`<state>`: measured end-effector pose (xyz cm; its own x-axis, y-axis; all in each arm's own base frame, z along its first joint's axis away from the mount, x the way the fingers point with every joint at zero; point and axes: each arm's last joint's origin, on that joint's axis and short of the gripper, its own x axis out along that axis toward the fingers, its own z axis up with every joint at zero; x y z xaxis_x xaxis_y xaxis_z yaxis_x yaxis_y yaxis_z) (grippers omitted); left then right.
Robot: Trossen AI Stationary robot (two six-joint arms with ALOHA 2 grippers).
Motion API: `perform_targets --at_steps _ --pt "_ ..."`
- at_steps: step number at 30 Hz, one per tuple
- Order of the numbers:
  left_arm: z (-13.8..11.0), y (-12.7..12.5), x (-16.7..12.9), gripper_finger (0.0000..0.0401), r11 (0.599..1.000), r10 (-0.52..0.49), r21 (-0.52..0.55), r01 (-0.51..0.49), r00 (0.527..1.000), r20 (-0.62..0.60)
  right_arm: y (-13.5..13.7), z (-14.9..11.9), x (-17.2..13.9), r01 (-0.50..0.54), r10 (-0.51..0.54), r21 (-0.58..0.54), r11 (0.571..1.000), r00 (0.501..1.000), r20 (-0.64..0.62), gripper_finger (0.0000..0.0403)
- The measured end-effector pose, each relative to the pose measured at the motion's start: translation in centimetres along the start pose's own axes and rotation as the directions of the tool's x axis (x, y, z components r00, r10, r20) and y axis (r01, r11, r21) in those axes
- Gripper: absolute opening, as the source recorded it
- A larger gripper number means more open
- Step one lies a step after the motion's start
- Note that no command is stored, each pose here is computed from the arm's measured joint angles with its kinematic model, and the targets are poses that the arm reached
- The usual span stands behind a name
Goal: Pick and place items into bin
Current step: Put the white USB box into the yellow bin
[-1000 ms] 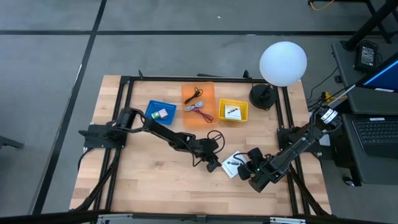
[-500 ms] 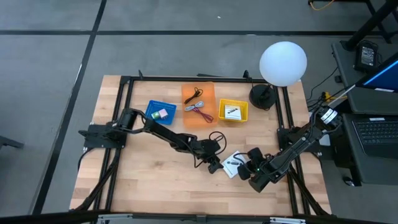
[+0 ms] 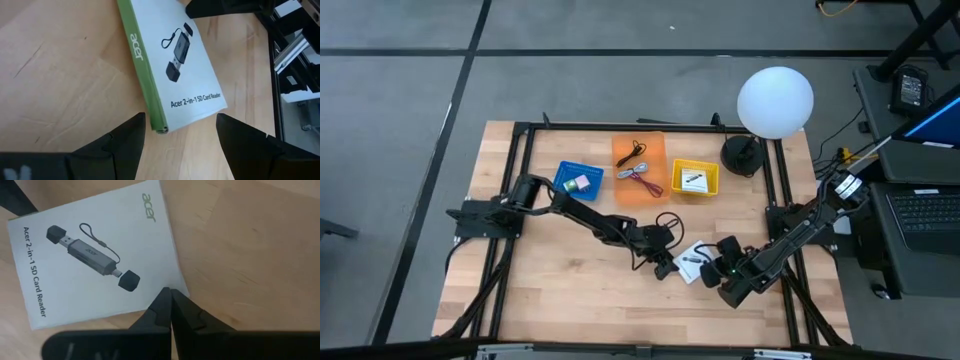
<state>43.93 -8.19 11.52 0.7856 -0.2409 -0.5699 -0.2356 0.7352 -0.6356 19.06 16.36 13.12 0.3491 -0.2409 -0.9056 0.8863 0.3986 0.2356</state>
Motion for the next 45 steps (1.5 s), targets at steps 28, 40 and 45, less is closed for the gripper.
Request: perform_targets --at_steps 28,40,45 --pt "-0.9 -1.0 0.1 0.018 0.995 -0.007 0.097 0.006 1.0 0.005 1.1 0.6 1.1 -0.043 0.043 0.015 0.999 0.998 0.036 0.0" --pt "-0.3 -1.2 -0.1 0.0042 0.98 -0.037 0.199 0.029 0.999 0.035 1.0 0.5 1.1 -0.045 0.047 -0.039 0.998 0.997 0.057 0.0" --pt "0.2 -0.8 -0.2 0.0028 0.974 -0.05 0.224 0.043 0.998 0.025 1.2 0.5 0.5 -0.009 0.015 -0.079 0.997 0.997 0.071 0.0"
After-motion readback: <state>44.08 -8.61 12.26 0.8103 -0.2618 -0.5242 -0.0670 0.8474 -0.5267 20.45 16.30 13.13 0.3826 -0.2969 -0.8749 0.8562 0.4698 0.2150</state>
